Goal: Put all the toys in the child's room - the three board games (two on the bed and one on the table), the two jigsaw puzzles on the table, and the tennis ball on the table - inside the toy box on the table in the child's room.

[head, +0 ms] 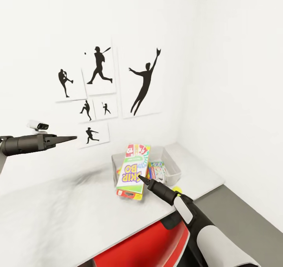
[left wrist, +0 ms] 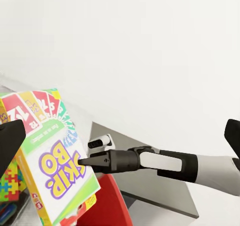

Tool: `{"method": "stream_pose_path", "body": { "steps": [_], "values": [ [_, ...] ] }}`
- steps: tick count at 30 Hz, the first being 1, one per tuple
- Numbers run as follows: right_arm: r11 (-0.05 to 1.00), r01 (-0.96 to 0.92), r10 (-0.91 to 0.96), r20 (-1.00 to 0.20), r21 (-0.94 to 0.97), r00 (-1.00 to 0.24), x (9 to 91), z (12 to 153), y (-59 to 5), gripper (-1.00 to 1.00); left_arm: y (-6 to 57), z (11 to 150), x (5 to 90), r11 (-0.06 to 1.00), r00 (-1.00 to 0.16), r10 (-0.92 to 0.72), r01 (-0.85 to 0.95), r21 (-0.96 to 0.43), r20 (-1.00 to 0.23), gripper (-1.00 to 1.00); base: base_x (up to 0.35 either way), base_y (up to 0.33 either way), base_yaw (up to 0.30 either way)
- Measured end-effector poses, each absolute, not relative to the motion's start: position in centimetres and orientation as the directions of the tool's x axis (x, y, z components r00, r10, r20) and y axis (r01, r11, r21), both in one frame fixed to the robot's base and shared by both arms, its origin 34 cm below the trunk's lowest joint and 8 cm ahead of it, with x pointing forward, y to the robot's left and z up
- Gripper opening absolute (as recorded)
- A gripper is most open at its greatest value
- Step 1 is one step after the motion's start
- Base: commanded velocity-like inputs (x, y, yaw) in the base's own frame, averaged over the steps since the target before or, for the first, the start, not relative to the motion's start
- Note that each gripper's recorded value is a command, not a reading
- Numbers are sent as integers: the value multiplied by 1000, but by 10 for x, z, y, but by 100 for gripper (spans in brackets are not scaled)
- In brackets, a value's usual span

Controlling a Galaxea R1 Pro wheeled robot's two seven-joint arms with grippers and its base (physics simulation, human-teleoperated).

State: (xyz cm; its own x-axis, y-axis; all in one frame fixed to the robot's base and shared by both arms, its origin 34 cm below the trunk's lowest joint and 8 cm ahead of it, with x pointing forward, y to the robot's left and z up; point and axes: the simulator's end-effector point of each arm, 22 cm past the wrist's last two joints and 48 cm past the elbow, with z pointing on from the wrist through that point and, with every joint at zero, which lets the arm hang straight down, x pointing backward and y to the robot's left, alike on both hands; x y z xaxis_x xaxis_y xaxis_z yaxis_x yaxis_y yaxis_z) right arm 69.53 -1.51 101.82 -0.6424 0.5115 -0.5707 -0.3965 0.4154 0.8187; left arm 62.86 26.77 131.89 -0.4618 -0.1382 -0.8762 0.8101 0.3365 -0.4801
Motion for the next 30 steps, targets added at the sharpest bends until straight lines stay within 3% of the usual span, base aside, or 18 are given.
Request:
{"method": "stream_pose_path", "body": {
  "steps": [30],
  "values": [
    [416, -397, 511, -571, 818, -643, 695, 1018, -15, -100, 268, 1319, 629, 337, -462, -138, 810, -480, -876, 100, 73, -5, 0]
  ]
}}
